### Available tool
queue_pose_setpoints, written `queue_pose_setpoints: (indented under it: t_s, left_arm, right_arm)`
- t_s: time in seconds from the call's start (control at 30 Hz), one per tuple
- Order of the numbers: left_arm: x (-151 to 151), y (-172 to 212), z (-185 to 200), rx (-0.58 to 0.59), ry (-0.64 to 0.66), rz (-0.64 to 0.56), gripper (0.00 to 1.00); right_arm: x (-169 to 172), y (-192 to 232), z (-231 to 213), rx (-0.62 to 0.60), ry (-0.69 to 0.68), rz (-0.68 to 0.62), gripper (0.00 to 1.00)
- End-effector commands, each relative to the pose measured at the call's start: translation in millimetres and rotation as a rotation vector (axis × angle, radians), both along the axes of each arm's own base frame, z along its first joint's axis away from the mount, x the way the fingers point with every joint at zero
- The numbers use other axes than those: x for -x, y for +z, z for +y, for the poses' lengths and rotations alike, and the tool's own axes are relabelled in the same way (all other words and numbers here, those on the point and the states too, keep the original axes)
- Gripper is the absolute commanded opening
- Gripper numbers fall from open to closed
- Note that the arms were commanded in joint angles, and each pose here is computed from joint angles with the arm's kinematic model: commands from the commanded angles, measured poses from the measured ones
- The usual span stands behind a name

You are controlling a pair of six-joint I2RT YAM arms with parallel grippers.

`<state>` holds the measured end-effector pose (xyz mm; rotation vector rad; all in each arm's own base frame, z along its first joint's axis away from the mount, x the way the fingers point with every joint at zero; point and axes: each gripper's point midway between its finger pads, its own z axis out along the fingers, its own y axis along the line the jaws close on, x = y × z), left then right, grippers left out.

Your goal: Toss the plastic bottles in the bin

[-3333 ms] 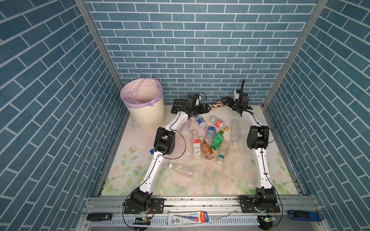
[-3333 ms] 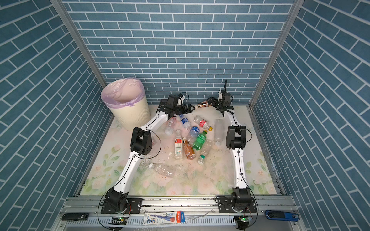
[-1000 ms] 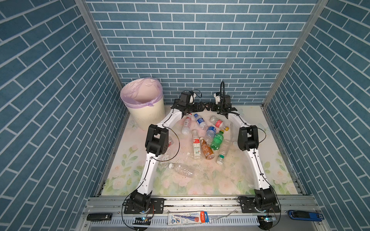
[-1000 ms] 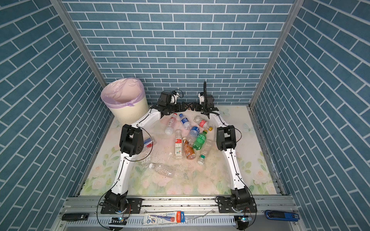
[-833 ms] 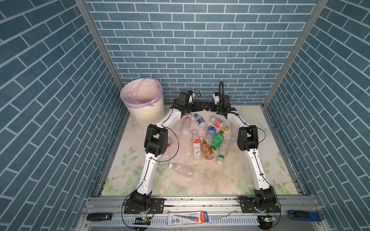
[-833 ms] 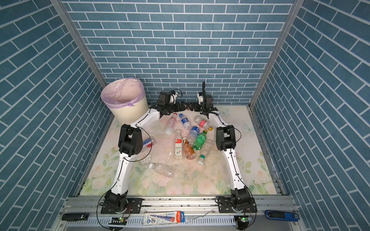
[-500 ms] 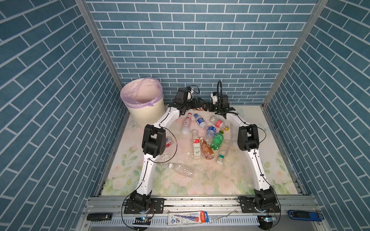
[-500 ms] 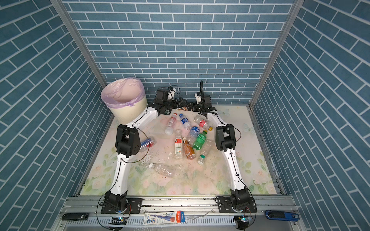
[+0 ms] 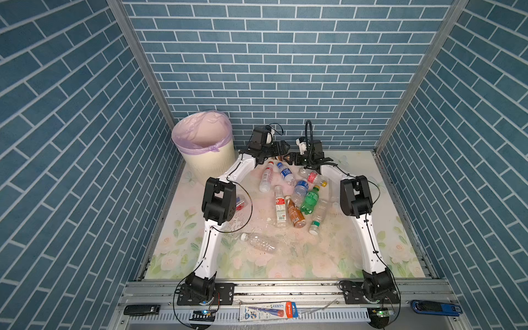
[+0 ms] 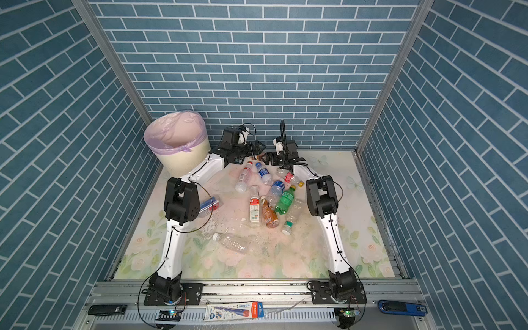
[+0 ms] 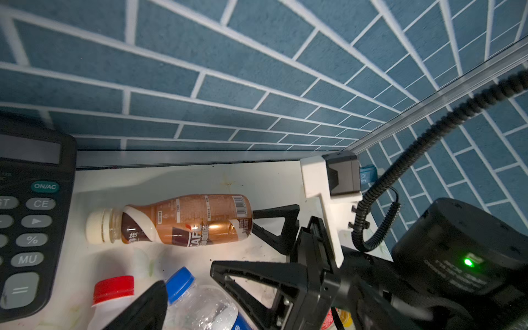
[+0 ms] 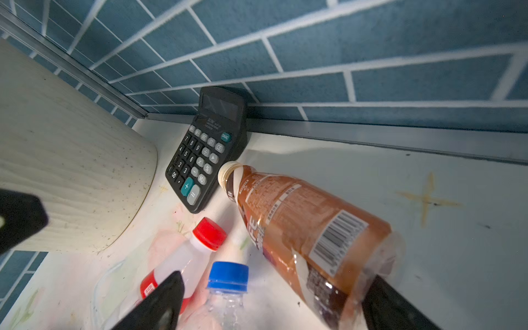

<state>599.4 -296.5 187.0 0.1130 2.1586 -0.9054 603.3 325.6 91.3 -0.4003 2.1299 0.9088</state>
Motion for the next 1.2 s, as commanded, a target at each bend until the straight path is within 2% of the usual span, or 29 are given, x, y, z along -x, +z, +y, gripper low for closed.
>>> queue_pose_setpoints:
  t_s: [0.0,0.3,0.8,1.17]
  left_arm:
    - [0,33,8,0.02,0.021,-0.055,0.99]
    - [-1,36,13,0.021,0.036,-0.055,0.99]
    - [-3,29,16,0.014,0.046,-0.04,0.99]
    - [-4,22,19,0.011,0.045,-0.026,0.99]
  right_arm:
    - [7,43,6,-0.029,0.027,-0.094,0.95]
    - [17,45,6,-0.03,0.041,-0.089,0.94]
    - [16,38,4,0.022,0.048,-0.096,0.94]
    - [-27,48,-14,0.093,-0.032,-0.16,0.95]
